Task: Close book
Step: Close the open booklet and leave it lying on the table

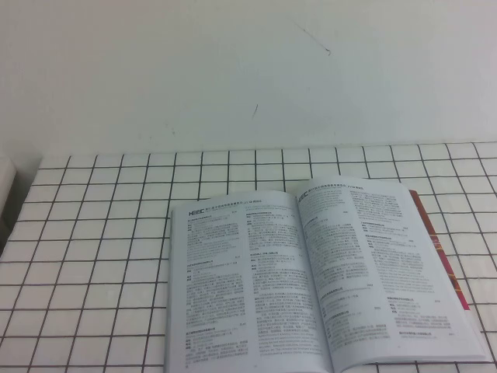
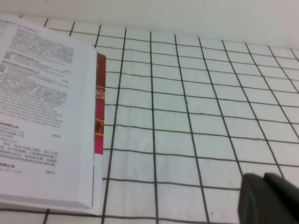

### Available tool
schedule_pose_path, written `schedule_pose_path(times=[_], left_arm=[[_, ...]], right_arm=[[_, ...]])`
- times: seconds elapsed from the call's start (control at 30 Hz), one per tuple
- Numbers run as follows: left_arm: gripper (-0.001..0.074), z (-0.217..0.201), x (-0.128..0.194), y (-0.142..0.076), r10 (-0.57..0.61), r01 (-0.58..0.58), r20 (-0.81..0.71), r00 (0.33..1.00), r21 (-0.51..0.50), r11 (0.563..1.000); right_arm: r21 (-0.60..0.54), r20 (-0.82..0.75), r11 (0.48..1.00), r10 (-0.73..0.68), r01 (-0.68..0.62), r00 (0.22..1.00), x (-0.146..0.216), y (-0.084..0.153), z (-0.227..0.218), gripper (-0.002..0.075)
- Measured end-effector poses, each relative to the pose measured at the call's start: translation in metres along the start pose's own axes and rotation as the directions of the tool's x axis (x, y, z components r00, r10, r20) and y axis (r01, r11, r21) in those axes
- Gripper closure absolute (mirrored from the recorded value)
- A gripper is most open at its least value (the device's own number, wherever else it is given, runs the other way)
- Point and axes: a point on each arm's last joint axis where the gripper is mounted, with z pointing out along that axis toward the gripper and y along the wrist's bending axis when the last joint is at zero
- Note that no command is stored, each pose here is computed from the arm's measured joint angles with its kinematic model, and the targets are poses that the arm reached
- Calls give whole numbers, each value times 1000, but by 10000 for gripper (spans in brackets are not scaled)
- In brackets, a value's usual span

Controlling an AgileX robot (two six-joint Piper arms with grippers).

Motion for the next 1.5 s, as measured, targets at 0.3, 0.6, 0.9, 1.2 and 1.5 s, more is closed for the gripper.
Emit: schedule_pose_path(times=[0.3, 0.6, 0.9, 1.2, 1.5], left_arm=[[738, 0, 0, 0, 16, -16, 0, 1000, 0, 1000], [738, 0, -4, 2, 20, -19, 55, 998, -20, 1000], [738, -3, -24, 8, -86, 109, 288, 954, -64, 992], [738, -5, -27, 10, -10, 45, 318, 948, -102, 994], [738, -5, -29, 11, 172, -124, 307, 936, -167, 978]], right_arm=[[0, 0, 1000, 0, 0, 1000, 0, 0, 0, 729], [3, 15, 1000, 0, 0, 1000, -1, 0, 0, 729], [44, 251, 999, -6, -6, 968, -21, -4, -2, 729], [28, 180, 999, 19, -25, 983, -14, -3, 0, 729], [3, 17, 1000, 22, -22, 1000, 0, 0, 1, 729]])
